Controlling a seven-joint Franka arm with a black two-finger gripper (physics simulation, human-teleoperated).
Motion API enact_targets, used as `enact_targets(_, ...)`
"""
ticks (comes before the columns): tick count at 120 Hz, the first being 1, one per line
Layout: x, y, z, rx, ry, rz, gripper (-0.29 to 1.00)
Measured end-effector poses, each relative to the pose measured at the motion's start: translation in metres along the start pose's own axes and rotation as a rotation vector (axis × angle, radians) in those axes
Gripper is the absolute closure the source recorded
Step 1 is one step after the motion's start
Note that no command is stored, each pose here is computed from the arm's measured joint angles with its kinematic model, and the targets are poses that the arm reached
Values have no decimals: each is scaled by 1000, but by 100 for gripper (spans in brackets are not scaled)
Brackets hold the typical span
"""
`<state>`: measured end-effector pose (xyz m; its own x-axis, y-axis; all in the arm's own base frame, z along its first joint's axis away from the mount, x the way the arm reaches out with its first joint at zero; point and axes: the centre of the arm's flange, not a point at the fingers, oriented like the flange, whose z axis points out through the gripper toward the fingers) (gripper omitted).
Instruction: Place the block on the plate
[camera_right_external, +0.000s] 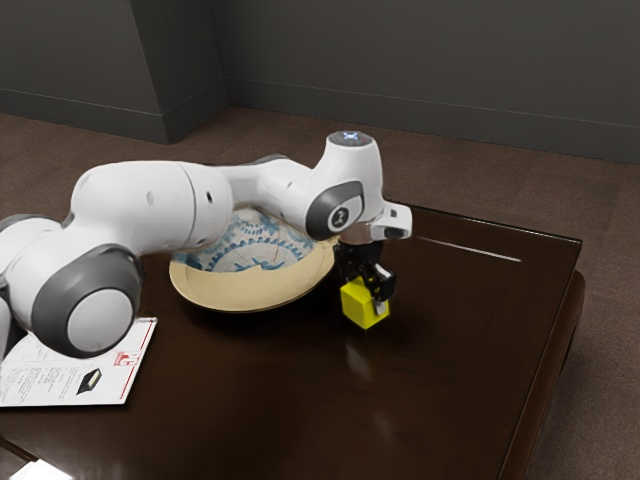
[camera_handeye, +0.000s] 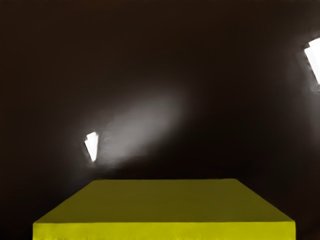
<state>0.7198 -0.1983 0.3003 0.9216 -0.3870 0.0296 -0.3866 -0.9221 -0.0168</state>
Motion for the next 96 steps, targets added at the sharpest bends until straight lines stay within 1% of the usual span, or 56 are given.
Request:
enact_targets(17,-7,-7,-36,26,25,2,32)
enact_targets(27,-11,-17,-47,42,21,-2,32)
enact_targets(55,-30,-84,-68,78,10,-73,32)
enact_targets(67,-41,-116,-72,80,4,-108,32)
enact_targets(96,-65,-169,-66,85,-28,-166,32)
